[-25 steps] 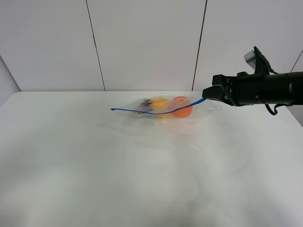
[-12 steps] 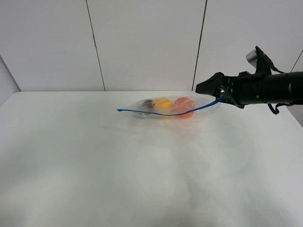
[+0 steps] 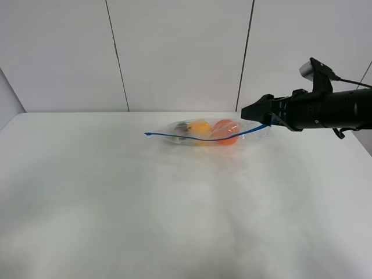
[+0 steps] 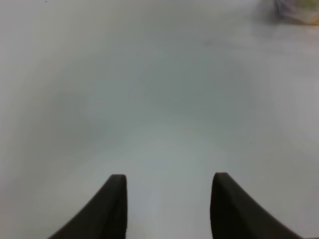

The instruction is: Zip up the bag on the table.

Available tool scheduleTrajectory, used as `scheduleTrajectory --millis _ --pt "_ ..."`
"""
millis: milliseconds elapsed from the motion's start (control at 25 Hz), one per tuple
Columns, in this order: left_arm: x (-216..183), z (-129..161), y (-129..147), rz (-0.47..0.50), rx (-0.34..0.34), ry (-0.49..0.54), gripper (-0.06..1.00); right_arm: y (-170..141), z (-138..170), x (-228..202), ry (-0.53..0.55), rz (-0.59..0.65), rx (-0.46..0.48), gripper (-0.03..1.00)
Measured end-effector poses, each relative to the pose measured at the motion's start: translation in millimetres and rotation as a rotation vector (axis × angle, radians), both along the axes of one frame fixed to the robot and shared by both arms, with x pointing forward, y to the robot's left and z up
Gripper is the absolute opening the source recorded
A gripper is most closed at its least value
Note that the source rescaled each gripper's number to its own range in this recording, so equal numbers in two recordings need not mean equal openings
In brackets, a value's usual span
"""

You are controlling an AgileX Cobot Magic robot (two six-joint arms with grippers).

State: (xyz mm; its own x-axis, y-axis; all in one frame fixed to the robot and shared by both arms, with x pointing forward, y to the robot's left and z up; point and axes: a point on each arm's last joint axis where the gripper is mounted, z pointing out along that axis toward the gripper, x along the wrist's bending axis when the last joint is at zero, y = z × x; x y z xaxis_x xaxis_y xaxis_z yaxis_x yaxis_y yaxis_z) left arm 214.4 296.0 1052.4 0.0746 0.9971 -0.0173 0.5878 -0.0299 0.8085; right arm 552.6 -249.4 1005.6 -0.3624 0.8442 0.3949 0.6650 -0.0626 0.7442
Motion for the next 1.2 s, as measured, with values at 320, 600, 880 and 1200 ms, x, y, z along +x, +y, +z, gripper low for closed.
scheduleTrajectory --millis 320,600,880,1200 --pt "0.0 0.0 0.0 0.0 0.0 0.0 0.69 -10.7 -9.6 -0.7 -0.063 0.094 -0.306 1.0" --pt "0.0 0.0 0.0 0.0 0.0 0.0 0.69 -27.1 -11.7 5.2 -0.103 0.014 -0.51 1.0" --pt "0.0 0.0 0.0 0.0 0.0 0.0 0.69 -41.1 -7.2 11.8 -0.088 -0.25 -0.449 1.0" --pt "0.0 0.0 0.0 0.0 0.0 0.0 0.69 -71.7 -6.6 11.8 -0.064 -0.377 -0.434 1.0"
